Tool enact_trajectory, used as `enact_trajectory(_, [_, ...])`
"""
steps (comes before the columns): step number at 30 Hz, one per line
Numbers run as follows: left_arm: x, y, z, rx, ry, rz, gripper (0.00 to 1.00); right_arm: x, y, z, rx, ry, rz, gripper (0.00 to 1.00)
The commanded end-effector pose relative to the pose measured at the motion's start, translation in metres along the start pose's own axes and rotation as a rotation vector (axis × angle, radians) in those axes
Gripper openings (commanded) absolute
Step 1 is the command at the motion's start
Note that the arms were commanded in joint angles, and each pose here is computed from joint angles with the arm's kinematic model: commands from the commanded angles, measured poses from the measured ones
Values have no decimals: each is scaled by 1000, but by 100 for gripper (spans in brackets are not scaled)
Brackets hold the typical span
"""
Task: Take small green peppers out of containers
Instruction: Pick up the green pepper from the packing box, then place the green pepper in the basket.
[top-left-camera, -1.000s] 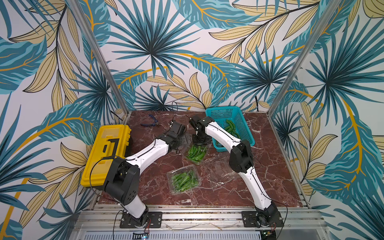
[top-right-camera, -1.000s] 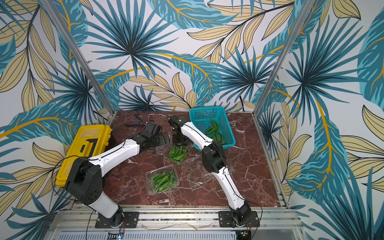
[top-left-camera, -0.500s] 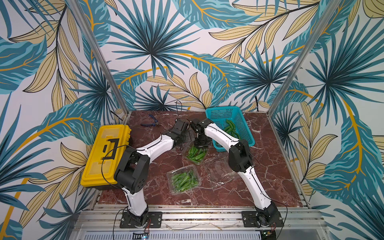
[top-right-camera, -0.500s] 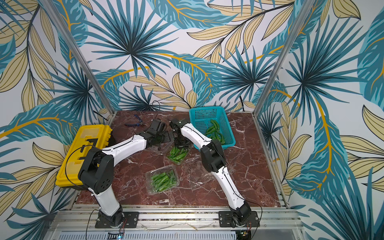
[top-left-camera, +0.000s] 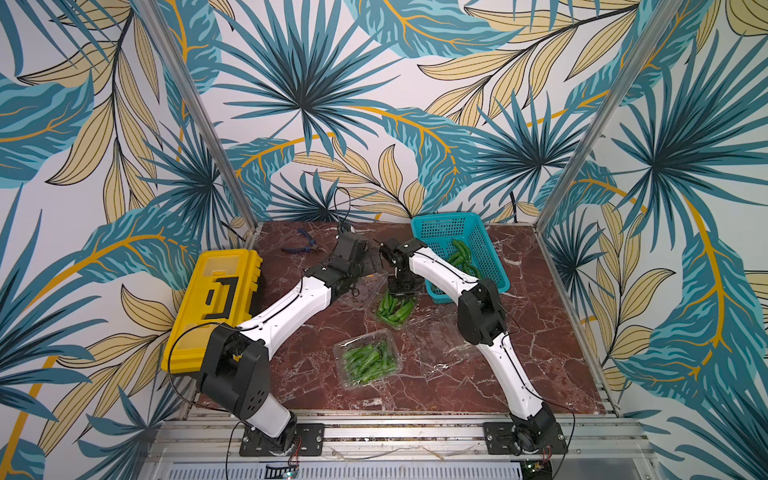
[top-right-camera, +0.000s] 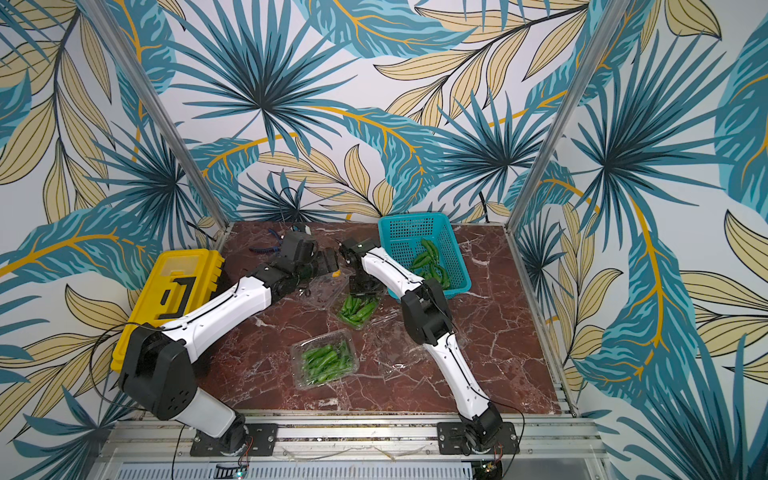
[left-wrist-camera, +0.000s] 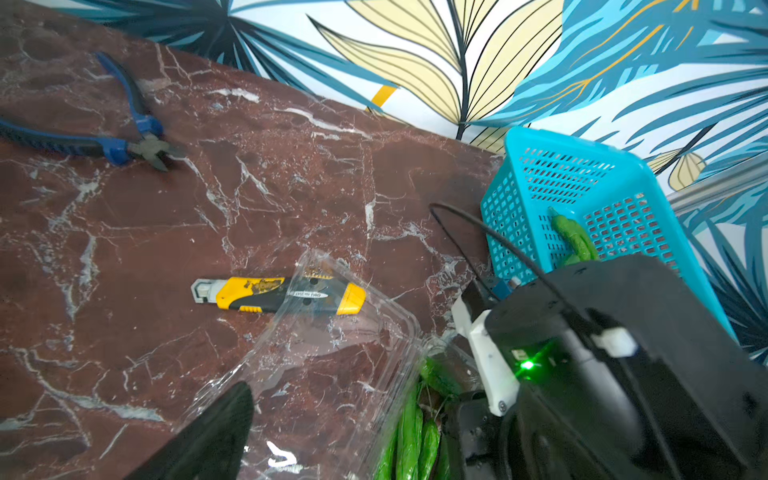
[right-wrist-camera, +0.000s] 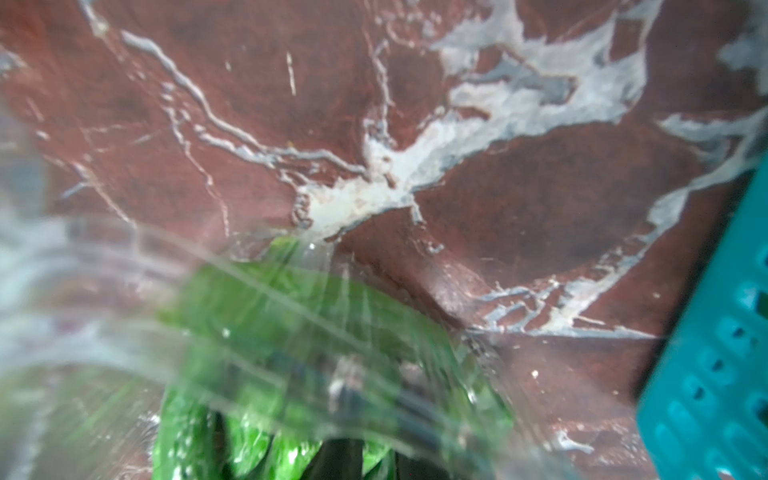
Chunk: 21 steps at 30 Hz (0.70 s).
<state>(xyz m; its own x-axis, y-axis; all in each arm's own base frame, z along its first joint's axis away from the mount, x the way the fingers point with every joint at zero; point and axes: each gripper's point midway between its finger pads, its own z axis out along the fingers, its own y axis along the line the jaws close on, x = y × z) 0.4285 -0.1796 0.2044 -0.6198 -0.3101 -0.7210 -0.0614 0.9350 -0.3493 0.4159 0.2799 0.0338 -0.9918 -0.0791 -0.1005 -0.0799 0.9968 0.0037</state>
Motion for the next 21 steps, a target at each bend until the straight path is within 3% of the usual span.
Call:
enact_trajectory(1, [10,11,1,-34,8,10,100,-11,10,-41,-95,-132,-6,0])
enact_trajectory(6, [10,11,1,-33,9,22,100,-16,16,-83,-220,-282,15,0])
enact_trajectory(14, [15,6,4,-10,32,30,100,-24,22,-109,-309,-398,23,0])
enact_trajectory(17, [17,6,5,-12,36,34,100,-33,8,-132,-283,-491,39,0])
enact_trajectory(21, [21,2,6,-9,42,54,100,-47,-56,-165,-94,-632,145,0])
